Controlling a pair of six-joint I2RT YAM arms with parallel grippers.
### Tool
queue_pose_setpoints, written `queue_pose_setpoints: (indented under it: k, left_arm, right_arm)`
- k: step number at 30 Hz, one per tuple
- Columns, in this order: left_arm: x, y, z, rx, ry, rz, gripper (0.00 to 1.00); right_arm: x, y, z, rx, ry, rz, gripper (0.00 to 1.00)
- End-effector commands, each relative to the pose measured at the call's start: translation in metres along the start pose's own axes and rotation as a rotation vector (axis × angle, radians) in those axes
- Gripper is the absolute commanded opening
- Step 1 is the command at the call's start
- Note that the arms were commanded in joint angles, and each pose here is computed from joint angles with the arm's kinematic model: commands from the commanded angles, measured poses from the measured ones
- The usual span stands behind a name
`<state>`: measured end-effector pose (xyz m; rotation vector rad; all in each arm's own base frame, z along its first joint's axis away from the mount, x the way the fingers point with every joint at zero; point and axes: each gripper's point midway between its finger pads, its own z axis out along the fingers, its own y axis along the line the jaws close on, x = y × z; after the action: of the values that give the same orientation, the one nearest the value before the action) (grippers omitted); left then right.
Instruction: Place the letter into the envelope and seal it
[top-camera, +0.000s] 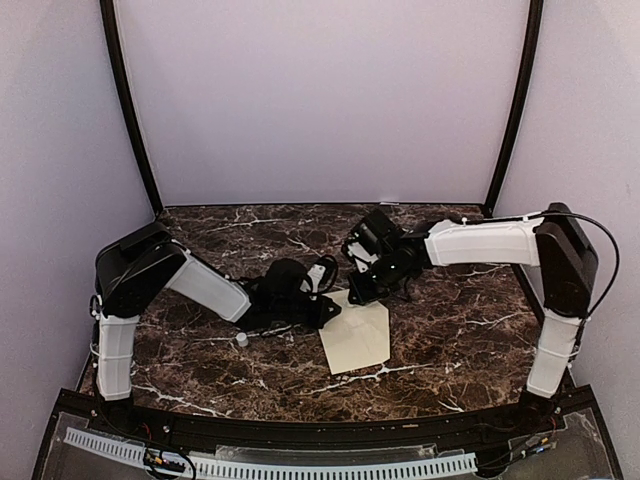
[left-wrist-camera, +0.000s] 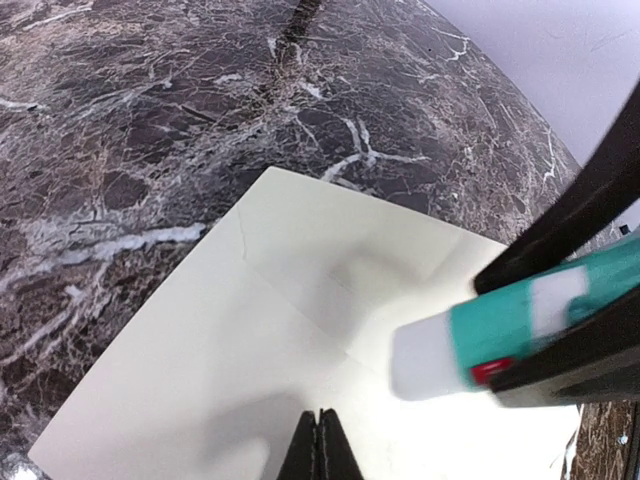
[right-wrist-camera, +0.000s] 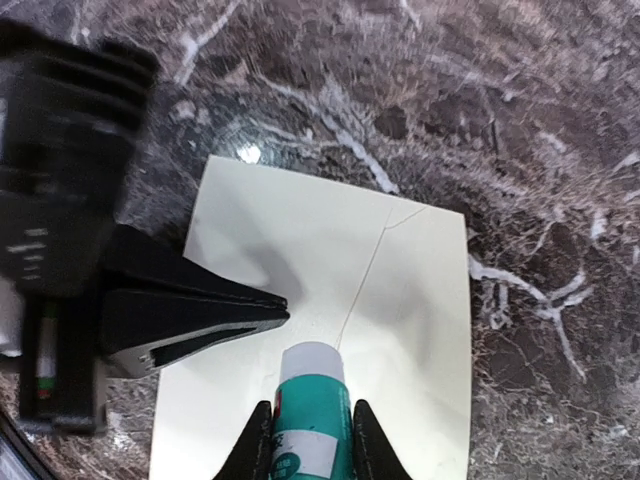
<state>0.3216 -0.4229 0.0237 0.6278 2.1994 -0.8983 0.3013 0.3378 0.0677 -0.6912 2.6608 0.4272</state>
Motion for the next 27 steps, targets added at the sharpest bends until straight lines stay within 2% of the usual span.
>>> queue_pose_setpoints:
  k: [1,6,15,21,27]
  left_arm:
    - [0.003,0.010,-0.009,-0.099,0.070,0.012,0.00]
    - [-0.008,0.010,-0.012,-0.124,0.060,0.032,0.00]
    - [-0.050,-0.005,-0.024,-0.131,0.016,0.087,0.01]
    - [-0.073,-0.016,-0.035,-0.125,-0.012,0.115,0.06]
    - [-0.075,-0.015,-0.046,-0.147,-0.014,0.120,0.10]
  right_arm:
    - [-0.037,-0.006,-0.049,0.010,-0.245,0.069,0.00]
    - [-0.031,-0.039,-0.069,0.117,-0.390,0.155,0.00]
    - [0.008,-0.096,-0.062,0.281,-0.615,0.206,0.00]
    - [0.032,-0.111,-0.033,0.298,-0.633,0.187,0.00]
    - [0.055,-0.114,-0.026,0.256,-0.658,0.189,0.00]
